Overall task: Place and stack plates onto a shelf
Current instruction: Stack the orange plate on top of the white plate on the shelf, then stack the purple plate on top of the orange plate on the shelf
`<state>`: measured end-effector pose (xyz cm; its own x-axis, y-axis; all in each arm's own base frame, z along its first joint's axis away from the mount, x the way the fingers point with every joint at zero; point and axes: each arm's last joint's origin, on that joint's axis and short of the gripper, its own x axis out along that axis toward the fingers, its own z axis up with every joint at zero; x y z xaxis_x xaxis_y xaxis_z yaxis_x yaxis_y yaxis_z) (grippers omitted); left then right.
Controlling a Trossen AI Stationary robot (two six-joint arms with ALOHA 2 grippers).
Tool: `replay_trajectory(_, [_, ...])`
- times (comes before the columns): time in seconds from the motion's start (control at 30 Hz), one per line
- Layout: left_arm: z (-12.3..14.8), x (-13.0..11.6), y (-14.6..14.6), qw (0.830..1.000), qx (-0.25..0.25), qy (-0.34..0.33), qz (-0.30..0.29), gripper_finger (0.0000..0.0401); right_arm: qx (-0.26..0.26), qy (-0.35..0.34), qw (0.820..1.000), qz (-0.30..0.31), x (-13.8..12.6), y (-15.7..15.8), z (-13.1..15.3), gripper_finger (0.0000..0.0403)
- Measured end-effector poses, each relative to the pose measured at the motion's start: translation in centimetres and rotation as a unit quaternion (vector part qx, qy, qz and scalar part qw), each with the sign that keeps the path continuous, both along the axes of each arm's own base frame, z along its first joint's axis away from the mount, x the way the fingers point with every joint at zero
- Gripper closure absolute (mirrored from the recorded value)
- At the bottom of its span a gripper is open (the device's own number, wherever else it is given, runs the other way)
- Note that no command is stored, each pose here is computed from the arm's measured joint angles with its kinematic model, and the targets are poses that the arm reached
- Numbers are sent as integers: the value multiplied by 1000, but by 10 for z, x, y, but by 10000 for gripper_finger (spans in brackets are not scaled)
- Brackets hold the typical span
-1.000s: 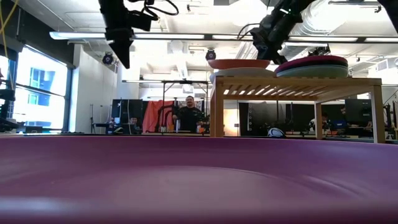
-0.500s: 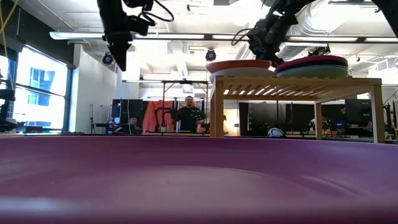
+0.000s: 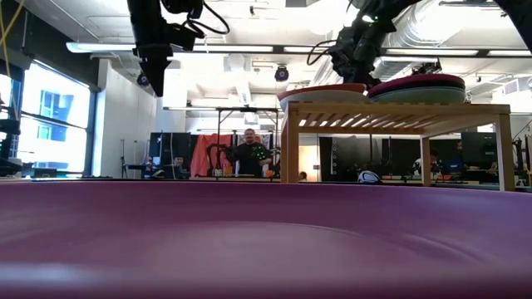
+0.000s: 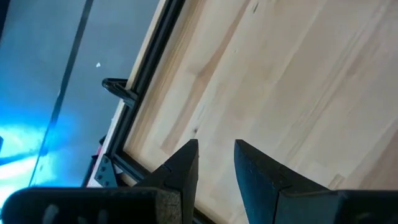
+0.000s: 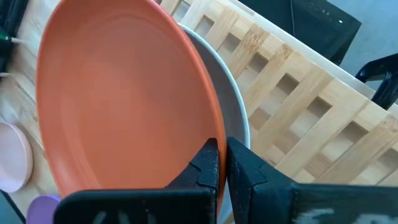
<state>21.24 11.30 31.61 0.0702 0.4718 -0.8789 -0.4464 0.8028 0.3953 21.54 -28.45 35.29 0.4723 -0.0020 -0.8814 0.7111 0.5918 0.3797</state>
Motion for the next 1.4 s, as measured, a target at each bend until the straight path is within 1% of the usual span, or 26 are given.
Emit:
replay_trajectory(0.33, [0,0,0,1000,-2,-3,0,309,-14,23,1000,-6,2,2,-1,397])
replay_trajectory(0.53, [0,1,0,1000,-1,-6,0,309,-27,41,999,-3,6,5,-1,359])
replay_trajectory(0.67, [0,1,0,1000,0,-7,0,309,-33,38,999,4,10,6,-1,331])
replay_trajectory(0.8, [0,1,0,1000,0,-6,-1,309,-33,28,999,6,11,6,0,317])
replay_trajectory(0.93, [0,1,0,1000,0,-6,-1,309,-42,43,998,-5,7,3,0,313])
replay_trajectory(1.07, [0,1,0,1000,0,-6,-1,309,-35,40,998,-25,1,-1,0,313])
replay_trajectory(1.3, [0,1,0,1000,0,-6,-1,309,-21,28,999,-36,-1,-3,0,313])
replay_trajectory(1.4, [0,1,0,1000,0,-6,-1,309,-22,27,999,-29,2,0,0,313])
